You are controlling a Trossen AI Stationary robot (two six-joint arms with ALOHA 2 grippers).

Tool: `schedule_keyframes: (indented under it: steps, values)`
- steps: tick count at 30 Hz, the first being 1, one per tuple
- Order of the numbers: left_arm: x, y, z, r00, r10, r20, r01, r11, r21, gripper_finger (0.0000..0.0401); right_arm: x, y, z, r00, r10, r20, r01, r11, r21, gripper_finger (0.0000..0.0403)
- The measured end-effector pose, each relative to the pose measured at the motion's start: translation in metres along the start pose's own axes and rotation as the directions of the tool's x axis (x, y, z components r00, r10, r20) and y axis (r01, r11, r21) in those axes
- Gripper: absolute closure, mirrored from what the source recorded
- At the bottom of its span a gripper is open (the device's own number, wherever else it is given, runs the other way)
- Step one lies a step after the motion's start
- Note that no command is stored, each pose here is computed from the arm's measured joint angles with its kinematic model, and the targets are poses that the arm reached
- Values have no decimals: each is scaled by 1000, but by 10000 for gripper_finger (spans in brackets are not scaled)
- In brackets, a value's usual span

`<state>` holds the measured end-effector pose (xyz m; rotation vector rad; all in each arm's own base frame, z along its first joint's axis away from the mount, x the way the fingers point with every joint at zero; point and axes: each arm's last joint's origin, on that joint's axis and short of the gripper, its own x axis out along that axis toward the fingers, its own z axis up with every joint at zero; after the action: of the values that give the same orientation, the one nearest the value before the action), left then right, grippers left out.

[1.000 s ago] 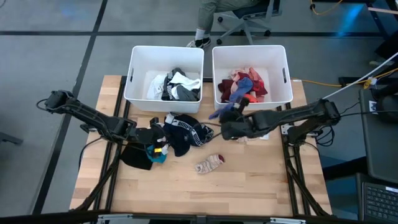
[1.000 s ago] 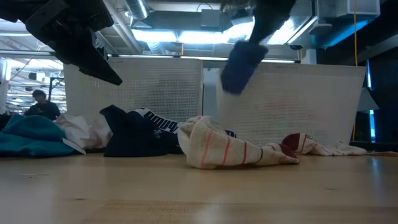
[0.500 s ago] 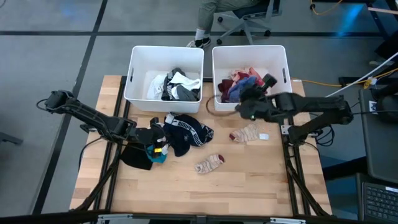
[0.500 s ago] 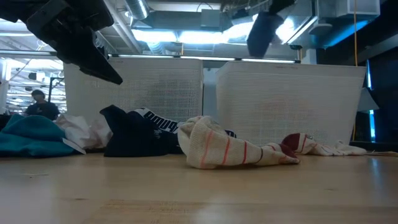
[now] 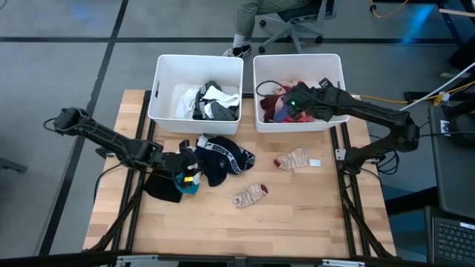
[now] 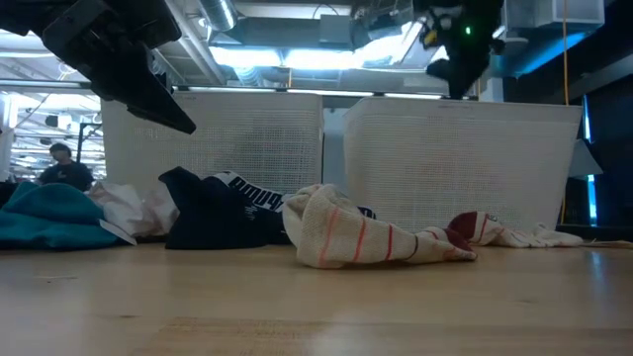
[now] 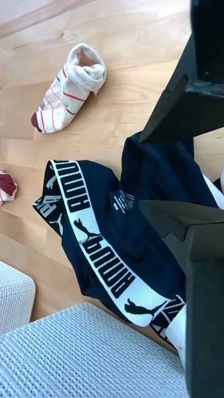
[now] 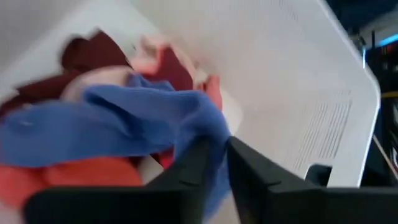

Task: Sort clothes
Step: Put the blue sock into the right white laundry bin, then put the top brown stripe sock into the right white laundry bin

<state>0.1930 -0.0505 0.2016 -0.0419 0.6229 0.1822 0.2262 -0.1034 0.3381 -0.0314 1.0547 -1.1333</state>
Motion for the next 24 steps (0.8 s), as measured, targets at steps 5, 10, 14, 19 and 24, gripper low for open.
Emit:
schedule_keyframes:
  steps: [5,10,14,19,24]
  values:
    - [0,0,0,1000,0,0,0,1000,13,258,23,-1,-11,996,-31,-82,30,1000,-8,252]
    - [0,0,0,1000,0,0,0,1000,12,258,25,1,-13,994,22,-108,-21,1000,4,160]
    - [0,0,0,1000,0,0,0,1000,11,258,16,1,-9,991,89,-102,-87,996,23,126]
    - [0,0,0,1000,0,0,0,1000,11,258,-15,-2,-1,988,148,-38,-147,988,45,119]
    - [0,0,0,1000,0,0,0,1000,11,258,-50,5,0,962,275,11,-275,960,52,118]
